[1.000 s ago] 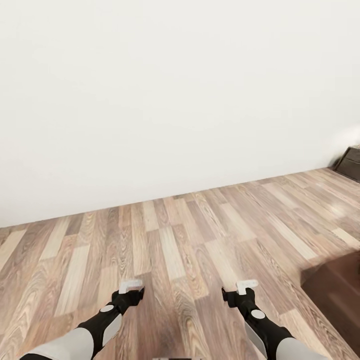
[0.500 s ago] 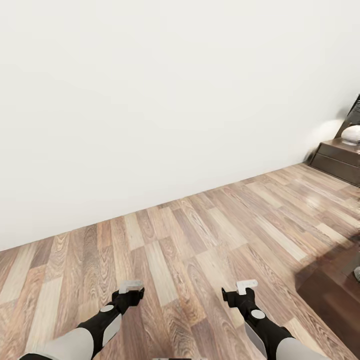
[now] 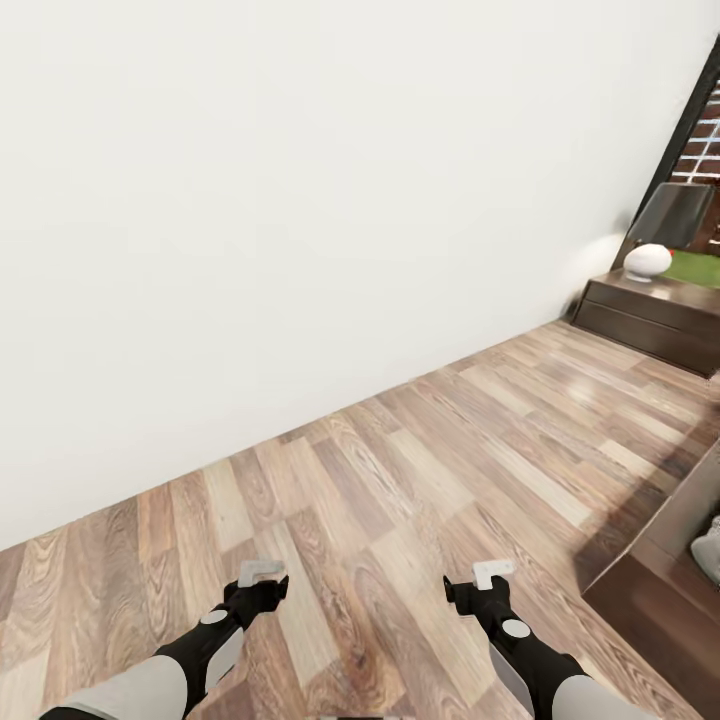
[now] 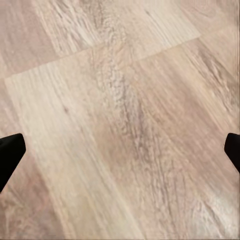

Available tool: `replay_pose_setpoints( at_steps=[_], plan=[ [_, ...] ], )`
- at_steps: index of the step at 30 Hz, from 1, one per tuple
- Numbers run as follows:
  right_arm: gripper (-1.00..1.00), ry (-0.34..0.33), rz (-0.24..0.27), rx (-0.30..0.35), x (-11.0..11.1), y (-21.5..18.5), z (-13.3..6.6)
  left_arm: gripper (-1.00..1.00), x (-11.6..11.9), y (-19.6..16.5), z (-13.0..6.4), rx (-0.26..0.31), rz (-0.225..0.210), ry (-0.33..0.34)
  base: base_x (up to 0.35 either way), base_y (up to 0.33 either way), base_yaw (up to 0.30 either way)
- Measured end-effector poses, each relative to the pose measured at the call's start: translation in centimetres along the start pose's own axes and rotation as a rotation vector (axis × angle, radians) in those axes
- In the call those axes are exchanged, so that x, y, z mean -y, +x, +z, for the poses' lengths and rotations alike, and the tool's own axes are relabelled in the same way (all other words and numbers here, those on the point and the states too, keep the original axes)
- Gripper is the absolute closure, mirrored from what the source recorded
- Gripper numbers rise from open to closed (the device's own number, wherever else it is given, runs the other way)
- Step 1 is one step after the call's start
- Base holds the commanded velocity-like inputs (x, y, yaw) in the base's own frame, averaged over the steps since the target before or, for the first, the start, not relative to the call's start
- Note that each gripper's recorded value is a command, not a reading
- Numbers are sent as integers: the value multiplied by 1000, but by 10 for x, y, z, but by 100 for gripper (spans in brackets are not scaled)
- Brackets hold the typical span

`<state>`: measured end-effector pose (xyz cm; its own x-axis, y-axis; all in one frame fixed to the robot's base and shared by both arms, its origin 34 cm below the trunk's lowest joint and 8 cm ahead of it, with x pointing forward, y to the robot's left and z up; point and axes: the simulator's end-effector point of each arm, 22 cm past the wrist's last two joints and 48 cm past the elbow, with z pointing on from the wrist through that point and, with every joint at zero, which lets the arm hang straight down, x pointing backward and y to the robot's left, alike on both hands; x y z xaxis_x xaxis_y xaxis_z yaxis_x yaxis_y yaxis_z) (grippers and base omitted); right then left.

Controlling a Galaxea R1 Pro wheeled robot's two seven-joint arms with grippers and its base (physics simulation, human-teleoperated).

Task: In the bedroom, move the book from the bed onto either nightstand, and place the two sandals side by side next to the bed.

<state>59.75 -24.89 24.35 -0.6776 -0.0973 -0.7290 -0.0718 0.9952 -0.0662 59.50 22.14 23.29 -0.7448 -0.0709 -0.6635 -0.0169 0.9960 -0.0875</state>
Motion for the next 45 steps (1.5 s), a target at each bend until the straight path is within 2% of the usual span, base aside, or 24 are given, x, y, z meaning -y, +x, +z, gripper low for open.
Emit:
replay_pose_setpoints(
  at_steps=[24, 45],
  plan=[
    [-100, 1, -1, -1, 0, 1, 0, -100, 0, 0, 0, 0, -1, 0, 332, 98, -272],
    [-100, 5, -3, 0, 2, 0, 0, -100, 0, 0, 0, 1, -1, 1, 332, 97, -190]
  ],
)
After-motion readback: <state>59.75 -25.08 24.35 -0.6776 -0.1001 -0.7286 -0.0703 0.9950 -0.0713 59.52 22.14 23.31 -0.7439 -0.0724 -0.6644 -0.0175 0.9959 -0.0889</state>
